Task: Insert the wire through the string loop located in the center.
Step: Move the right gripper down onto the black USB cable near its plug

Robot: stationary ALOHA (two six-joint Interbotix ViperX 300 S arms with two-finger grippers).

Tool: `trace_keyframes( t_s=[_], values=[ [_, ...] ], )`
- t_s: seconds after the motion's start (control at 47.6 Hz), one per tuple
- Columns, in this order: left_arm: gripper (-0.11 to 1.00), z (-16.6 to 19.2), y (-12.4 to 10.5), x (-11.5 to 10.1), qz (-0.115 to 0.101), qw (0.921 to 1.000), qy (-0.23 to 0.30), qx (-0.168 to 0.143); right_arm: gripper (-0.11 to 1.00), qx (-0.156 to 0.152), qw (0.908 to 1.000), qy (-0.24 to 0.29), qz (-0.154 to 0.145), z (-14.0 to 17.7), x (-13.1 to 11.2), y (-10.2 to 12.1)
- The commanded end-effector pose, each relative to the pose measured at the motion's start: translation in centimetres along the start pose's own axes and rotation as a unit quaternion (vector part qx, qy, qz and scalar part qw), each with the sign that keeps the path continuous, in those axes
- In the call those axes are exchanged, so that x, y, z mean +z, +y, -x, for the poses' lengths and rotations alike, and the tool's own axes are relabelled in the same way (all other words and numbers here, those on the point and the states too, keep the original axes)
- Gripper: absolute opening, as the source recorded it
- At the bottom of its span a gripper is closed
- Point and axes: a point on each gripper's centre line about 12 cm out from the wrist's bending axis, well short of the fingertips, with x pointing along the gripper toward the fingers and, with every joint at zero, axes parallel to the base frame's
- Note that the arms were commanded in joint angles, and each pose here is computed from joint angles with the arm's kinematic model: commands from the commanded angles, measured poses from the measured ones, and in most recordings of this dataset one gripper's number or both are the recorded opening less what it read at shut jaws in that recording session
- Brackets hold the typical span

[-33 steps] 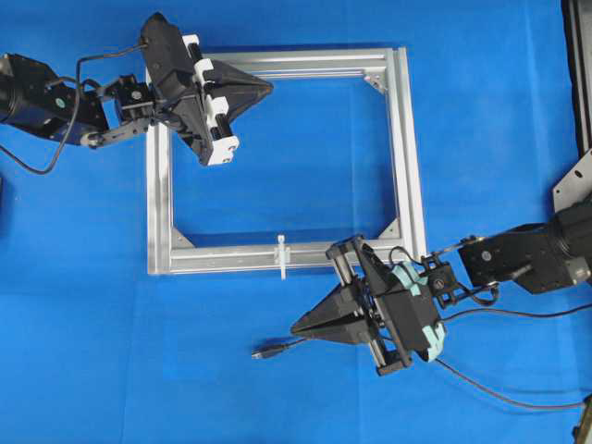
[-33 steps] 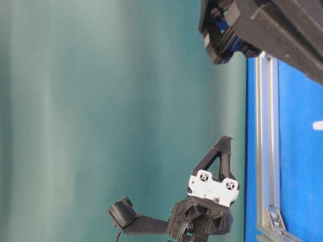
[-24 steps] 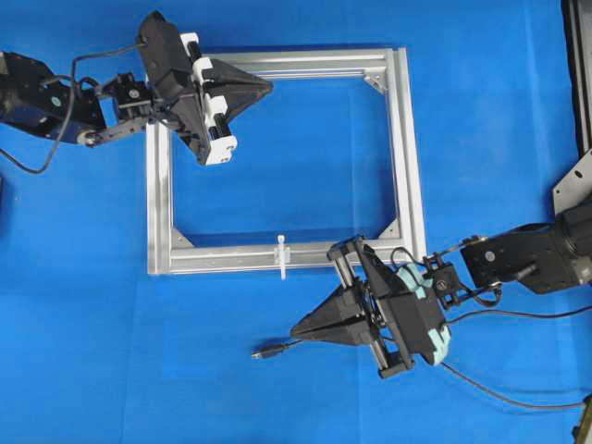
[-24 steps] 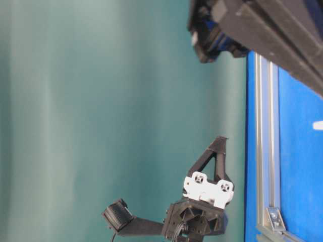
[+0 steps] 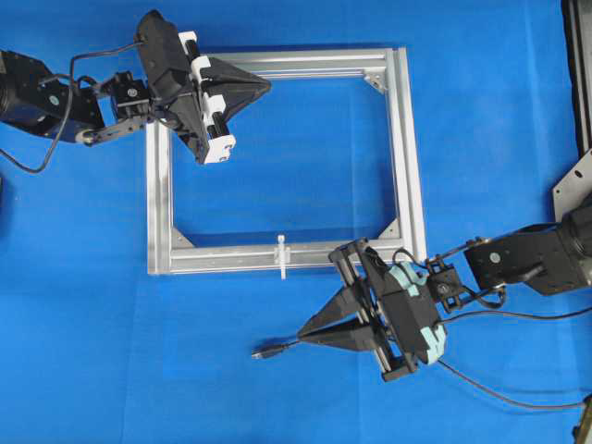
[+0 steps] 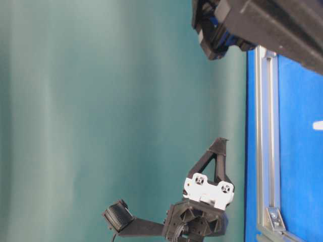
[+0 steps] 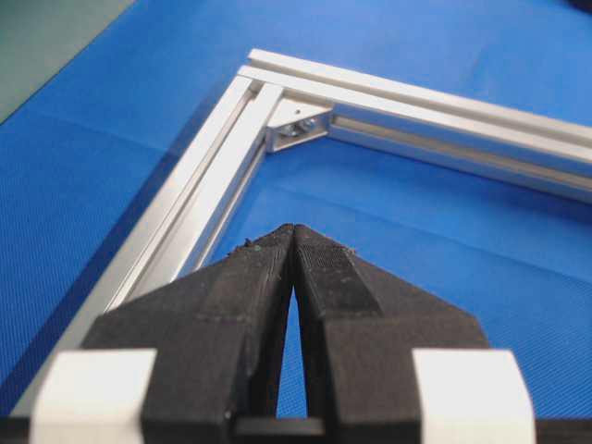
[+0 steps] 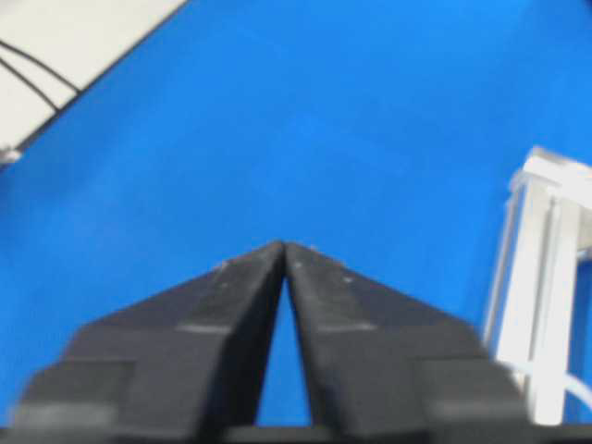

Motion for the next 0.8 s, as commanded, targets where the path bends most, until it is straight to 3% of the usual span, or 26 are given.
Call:
trace_keyframes(
  t_s=[0.0, 0.21, 0.357, 0.778],
  values=[
    [0.00, 0.0, 0.0, 1.6, 0.001, 0.9997, -0.024, -0.001, 0.24, 0.001, 0.9999, -0.015, -0.005, 0.1, 1.3, 0.2],
    [0.00, 0.0, 0.0, 1.6, 0.000, 0.9997, -0.024, -0.001, 0.85, 0.001, 0.9999, -0.013, -0.009, 0.1, 1.2, 0.3],
    [0.00, 0.1, 0.0, 1.6, 0.000, 0.9997, -0.023, -0.001, 0.76, 0.001, 0.9999, -0.009, -0.011, -0.3, 1.0, 0.3],
    [0.00, 0.3, 0.0, 1.6, 0.000, 0.9997, -0.024, -0.002, 0.77, -0.021, 0.9961, 0.065, -0.056, -2.6, -2.8, 0.8]
  ],
)
